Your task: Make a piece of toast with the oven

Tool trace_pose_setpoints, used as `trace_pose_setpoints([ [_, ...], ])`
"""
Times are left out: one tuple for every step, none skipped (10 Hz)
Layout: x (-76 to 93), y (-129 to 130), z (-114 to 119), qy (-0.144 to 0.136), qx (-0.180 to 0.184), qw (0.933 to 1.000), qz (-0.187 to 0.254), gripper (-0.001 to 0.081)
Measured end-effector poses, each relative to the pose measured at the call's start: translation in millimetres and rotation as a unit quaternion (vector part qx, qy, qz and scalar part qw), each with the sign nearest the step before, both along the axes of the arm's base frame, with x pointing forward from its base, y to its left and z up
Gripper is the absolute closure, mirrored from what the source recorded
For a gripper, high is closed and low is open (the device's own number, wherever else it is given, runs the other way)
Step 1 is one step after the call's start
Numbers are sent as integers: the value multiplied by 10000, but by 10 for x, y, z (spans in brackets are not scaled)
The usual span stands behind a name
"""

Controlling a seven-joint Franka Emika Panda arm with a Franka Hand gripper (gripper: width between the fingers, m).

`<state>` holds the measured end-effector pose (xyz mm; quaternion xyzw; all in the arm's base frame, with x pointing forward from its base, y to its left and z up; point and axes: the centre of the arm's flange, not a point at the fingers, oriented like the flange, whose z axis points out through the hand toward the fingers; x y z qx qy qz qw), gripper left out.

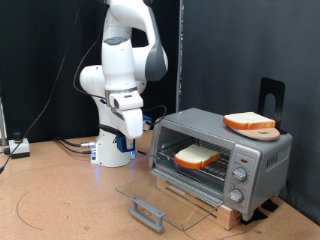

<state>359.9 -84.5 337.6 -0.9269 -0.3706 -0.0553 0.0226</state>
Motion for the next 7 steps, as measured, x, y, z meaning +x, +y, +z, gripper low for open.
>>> trace_pose_setpoints([
  [18,-51,-7,117,102,9998,-83,411],
  [19,-47,-12,91,78,9999,-66,411],
  [20,-41,6,17,201,9998,-56,411],
  [17,-49,90,-103,485,9988,-34,411],
  [7,-67,224,-220,803,9965,-5,411],
  [-9,-87,366,-313,1074,9937,24,411],
  [-25,-103,510,-375,1271,9912,32,411],
])
